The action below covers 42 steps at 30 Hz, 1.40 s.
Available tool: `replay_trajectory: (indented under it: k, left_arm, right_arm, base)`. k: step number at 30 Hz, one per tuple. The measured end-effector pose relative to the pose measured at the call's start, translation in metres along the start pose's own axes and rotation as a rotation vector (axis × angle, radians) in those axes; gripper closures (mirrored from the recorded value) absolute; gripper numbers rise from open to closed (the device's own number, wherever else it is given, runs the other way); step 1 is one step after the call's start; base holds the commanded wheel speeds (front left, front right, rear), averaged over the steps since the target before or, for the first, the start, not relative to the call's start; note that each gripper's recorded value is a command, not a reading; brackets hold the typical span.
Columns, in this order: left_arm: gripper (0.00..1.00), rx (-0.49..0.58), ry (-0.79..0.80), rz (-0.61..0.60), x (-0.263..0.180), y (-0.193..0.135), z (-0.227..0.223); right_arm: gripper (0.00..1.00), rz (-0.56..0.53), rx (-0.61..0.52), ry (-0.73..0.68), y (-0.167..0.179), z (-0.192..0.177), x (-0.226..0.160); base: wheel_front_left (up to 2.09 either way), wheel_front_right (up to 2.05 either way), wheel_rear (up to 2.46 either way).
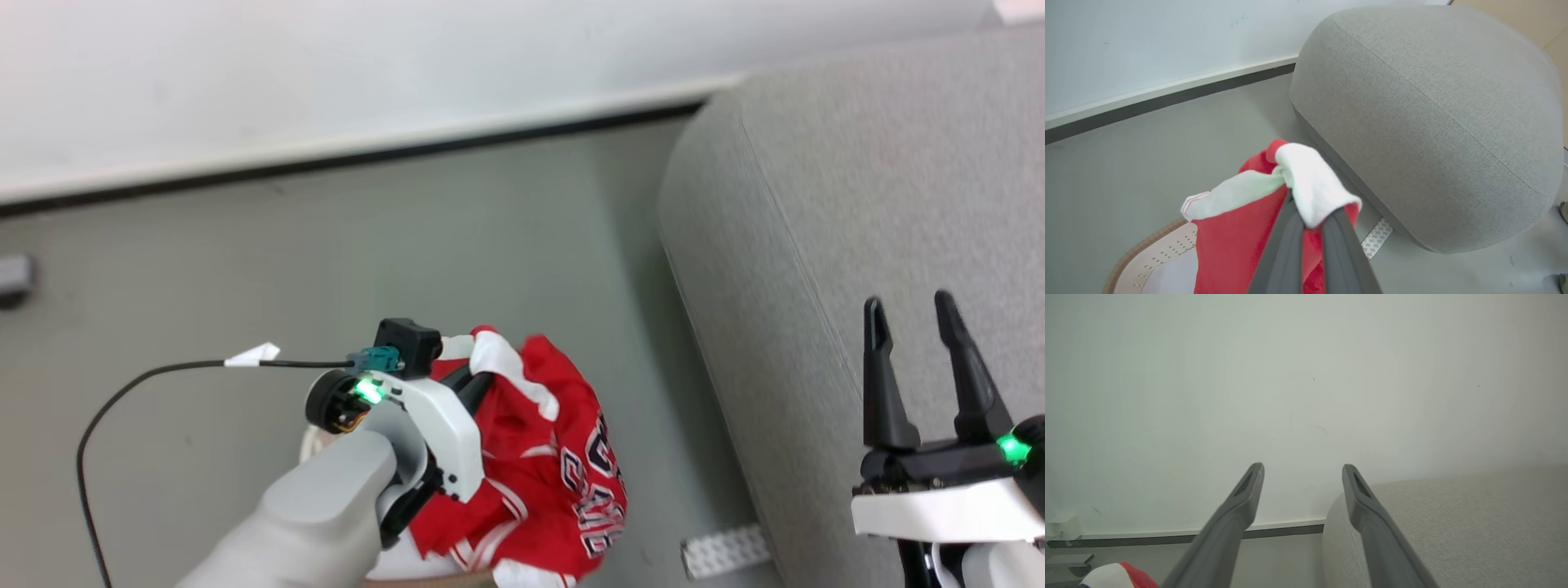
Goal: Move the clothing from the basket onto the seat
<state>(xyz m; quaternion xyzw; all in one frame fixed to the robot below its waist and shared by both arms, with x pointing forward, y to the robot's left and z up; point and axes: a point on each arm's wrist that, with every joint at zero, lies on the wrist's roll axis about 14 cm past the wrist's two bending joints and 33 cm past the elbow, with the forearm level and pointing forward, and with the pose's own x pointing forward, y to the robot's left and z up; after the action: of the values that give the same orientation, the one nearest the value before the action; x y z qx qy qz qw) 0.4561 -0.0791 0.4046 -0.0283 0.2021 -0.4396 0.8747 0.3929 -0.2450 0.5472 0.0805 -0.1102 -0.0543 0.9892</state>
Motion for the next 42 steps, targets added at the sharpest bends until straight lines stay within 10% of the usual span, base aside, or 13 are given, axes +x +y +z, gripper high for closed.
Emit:
replay_trajectory:
  k: [20,42]
  left_arm:
    - [1.00,0.140,-0.581,0.029,-0.099,-0.059,0.218]
    - [1.00,0.175,-0.640,-0.006,-0.117,-0.081,0.230]
  right_arm:
    - [0.00,0.206,0.093,-0.058,0.062,0.029,-0.034]
    - [0.00,0.499,-0.013,0.214,0.115,-0.032,-0.025]
  base:
    - [0.00,0.00,0.00]
    - [0.00,0.00,0.00]
